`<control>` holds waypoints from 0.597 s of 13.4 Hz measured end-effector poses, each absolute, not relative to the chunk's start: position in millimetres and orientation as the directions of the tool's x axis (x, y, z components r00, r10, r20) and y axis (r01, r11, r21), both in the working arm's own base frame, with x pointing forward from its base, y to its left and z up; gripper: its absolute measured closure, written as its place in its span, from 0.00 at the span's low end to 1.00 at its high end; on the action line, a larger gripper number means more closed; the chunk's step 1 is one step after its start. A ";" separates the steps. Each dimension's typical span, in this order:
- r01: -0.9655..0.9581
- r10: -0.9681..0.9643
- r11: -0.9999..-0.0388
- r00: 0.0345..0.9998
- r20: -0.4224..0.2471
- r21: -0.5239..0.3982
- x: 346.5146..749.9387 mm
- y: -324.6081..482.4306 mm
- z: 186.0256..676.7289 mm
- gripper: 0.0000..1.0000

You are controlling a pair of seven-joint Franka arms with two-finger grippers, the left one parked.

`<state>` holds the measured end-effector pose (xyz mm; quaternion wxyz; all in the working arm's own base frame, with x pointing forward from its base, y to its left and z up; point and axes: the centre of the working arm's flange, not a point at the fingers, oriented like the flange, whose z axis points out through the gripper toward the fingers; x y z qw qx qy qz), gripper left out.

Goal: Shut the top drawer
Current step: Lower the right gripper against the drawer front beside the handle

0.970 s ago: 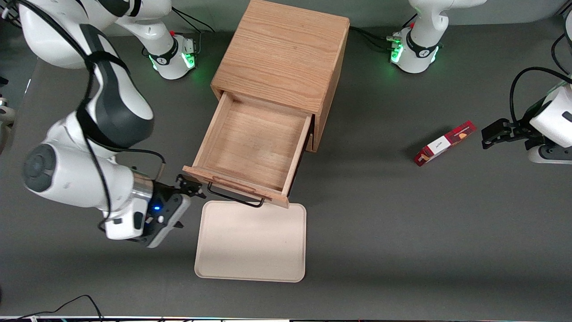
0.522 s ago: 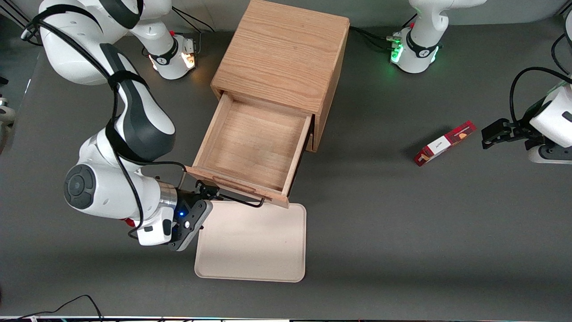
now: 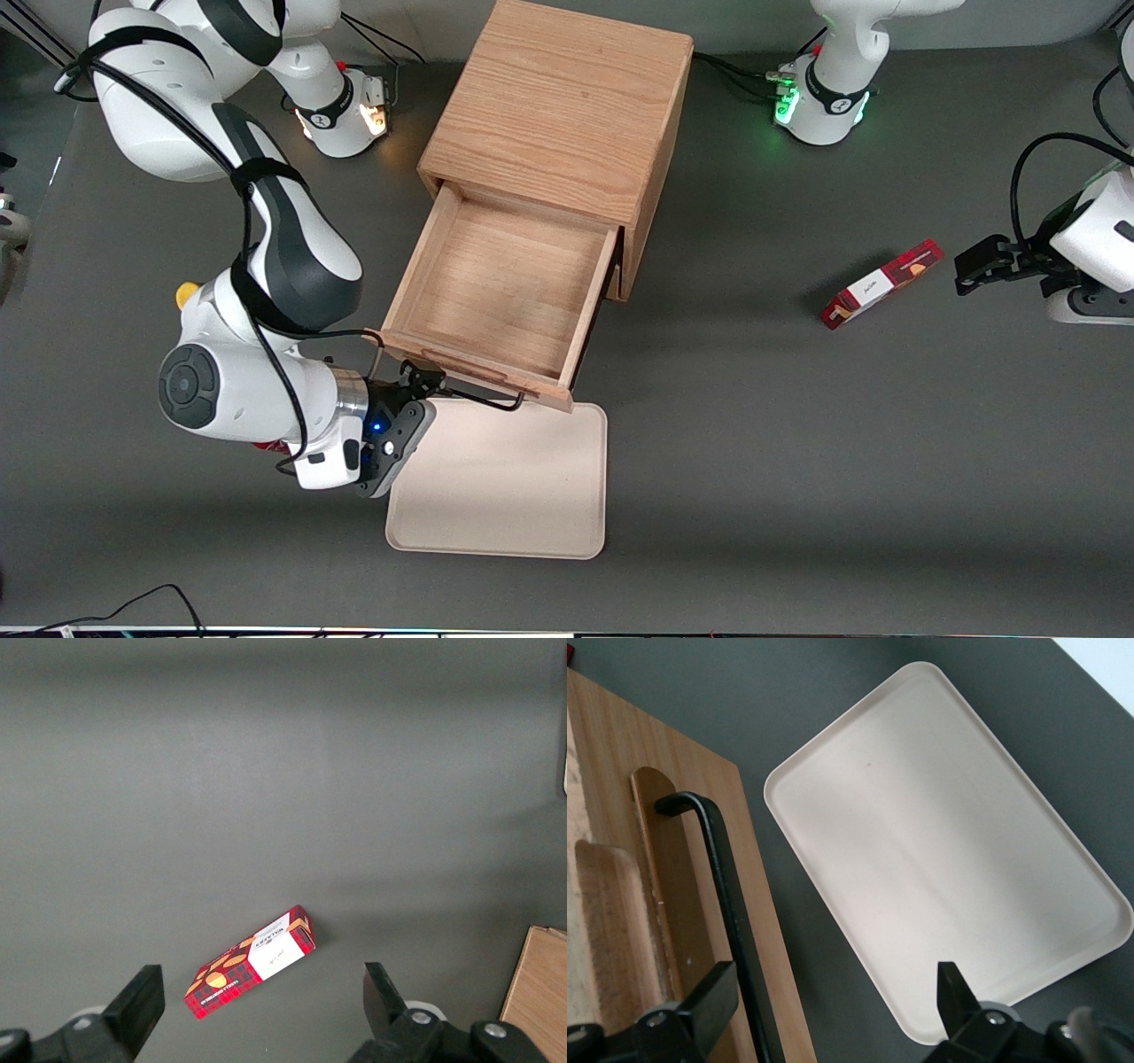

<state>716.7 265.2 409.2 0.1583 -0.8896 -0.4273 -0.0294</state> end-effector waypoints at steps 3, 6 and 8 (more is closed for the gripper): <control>0.772 0.756 -0.578 0.629 0.182 -0.264 714.3 269.9 404.9 0.00; 0.772 0.763 -0.572 0.625 0.166 -0.276 710.9 274.9 393.9 0.00; 0.773 0.768 -0.568 0.621 0.158 -0.283 708.3 278.7 388.5 0.00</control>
